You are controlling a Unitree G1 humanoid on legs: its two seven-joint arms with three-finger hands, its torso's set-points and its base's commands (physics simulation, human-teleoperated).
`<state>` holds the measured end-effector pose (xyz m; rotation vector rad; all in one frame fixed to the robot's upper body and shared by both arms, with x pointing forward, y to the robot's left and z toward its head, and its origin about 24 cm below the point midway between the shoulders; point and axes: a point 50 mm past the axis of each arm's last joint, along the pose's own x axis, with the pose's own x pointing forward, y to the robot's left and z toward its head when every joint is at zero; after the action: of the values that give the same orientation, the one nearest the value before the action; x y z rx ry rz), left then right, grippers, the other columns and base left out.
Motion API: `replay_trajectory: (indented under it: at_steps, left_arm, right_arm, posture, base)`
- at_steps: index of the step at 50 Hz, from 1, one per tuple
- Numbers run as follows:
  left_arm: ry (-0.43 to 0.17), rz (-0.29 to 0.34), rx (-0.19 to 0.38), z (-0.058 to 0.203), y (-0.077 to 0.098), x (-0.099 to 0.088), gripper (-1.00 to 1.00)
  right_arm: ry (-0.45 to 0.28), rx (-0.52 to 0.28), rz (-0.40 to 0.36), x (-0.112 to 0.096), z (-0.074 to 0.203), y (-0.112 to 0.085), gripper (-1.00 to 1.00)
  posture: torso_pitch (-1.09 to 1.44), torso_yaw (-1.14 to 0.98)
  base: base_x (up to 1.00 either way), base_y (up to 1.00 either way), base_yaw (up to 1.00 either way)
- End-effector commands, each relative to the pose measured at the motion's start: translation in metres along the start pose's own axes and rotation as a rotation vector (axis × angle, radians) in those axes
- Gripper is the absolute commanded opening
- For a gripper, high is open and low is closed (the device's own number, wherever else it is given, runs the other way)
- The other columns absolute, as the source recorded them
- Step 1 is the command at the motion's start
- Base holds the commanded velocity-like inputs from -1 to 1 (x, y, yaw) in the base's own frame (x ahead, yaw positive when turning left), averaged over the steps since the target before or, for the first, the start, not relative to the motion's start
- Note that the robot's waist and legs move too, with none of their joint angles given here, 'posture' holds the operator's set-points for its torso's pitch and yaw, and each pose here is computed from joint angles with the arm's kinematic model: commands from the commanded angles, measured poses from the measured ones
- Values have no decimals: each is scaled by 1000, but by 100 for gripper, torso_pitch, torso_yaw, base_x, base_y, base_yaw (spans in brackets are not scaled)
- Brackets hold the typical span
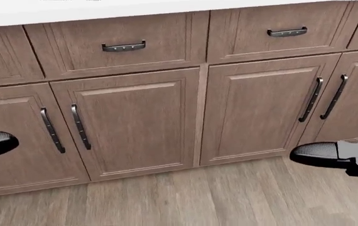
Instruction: Close the lid of the electric kettle.
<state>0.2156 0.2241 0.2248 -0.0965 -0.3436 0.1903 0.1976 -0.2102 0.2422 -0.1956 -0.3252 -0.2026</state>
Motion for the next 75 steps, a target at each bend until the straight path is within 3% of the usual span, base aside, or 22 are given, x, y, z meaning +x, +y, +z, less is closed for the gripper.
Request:
replay_trajectory:
  at_steps: [1, 17, 35, 75]
  left_arm:
    - [-72, -9, 4, 10, -1, 0, 100]
    - [-70, -12, 3, 10, -2, -1, 100]
    - [-70, -10, 3, 7, 0, 0, 100]
    - [-73, -8, 9, -1, 2, 1, 100]
  right_arm:
    - [-75, 17, -5, -2, 14, 0, 100]
    - [-76, 14, -12, -5, 0, -1, 100]
    - [-76, 23, -12, -4, 20, -2, 100]
    - [-76, 38, -16, -1, 12, -3, 100]
  posture:
    - [0, 0]
    - [0, 0]
    - [0, 0]
    - [0, 0]
  base:
    - [10, 0, 0]
    - [43, 0, 0]
    - [44, 0, 0]
    - [27, 0, 0]
